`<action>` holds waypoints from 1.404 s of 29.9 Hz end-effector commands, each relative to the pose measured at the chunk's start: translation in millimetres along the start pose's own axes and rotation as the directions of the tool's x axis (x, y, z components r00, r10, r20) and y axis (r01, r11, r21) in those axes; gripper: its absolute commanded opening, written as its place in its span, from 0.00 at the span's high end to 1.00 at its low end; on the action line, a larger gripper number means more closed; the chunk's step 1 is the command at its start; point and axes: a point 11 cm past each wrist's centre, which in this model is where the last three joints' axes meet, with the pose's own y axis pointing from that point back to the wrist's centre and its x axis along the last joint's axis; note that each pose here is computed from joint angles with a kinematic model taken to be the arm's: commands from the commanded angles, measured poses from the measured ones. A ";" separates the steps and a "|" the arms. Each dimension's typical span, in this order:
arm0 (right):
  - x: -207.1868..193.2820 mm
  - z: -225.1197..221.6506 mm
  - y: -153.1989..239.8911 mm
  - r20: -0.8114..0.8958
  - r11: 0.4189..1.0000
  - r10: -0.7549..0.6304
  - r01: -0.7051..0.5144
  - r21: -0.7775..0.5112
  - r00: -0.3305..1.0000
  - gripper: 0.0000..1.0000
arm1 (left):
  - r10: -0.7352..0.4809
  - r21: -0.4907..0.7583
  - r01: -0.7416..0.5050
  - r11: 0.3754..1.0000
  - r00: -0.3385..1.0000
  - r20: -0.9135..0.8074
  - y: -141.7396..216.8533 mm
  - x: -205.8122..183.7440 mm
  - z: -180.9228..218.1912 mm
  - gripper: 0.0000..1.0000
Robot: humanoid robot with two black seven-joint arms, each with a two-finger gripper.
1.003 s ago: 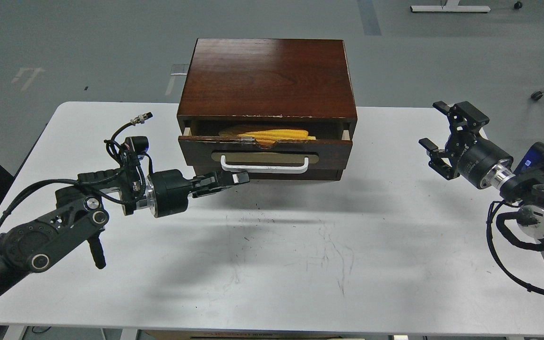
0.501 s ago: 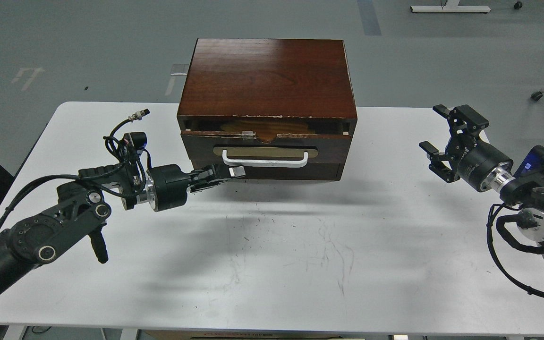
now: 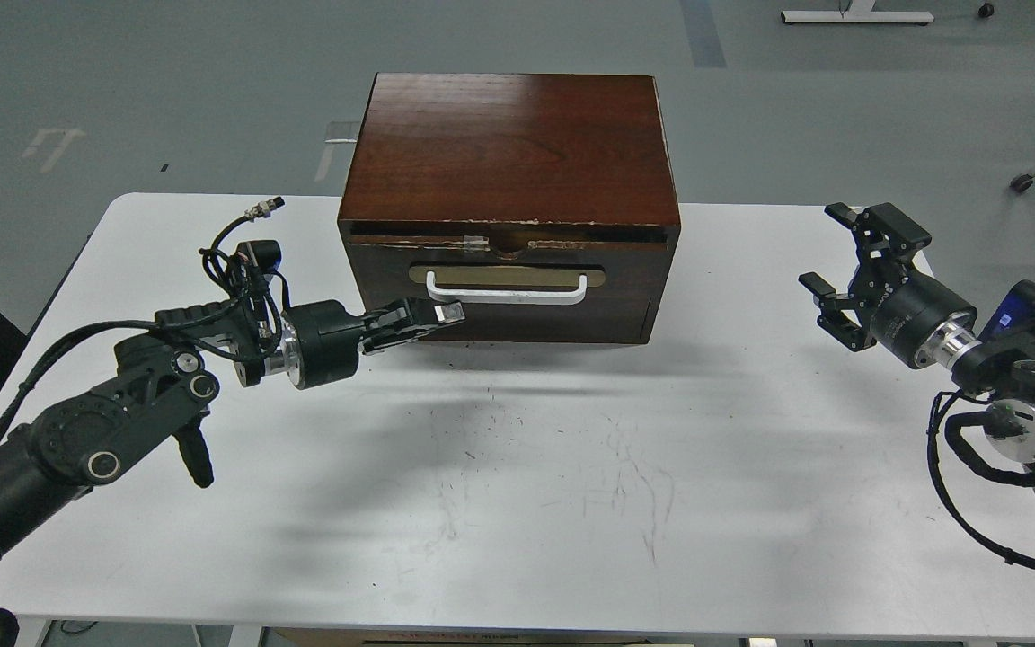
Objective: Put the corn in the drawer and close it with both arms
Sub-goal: 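Push the drawer into the cabinet with the left gripper, then hold the left gripper at the closed drawer, then pull back slightly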
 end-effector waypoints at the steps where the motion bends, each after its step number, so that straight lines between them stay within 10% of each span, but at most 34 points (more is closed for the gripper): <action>1: 0.3 0.6 0.5 0.001 1.000 0.001 -0.001 -0.001 1.000 0.04 | 0.008 0.007 -0.008 1.000 1.000 -0.004 -0.3 3.6 -2.1 1.00; 36: 1.4 -2.1 1.6 0.003 1.000 0.003 -0.003 0.005 1.000 0.04 | -0.016 -0.159 0.003 0.987 0.996 -0.083 52.2 -11.6 40.6 1.00; 38: 1.6 -2.5 1.4 0.005 1.000 0.004 -0.004 0.007 1.000 0.04 | -0.010 -0.189 -0.015 0.982 0.991 -0.131 60.8 -12.3 46.4 0.79; 40: 2.2 -2.8 1.8 0.004 1.000 0.005 -0.005 0.007 1.000 0.04 | 0.015 -0.242 -0.080 0.967 0.966 -0.257 79.2 -9.8 53.8 0.27; 42: 2.3 -2.8 1.8 0.005 1.000 0.006 -0.006 0.008 1.000 0.04 | 0.043 -0.262 -0.129 0.956 0.949 -0.312 88.1 -1.6 55.5 0.01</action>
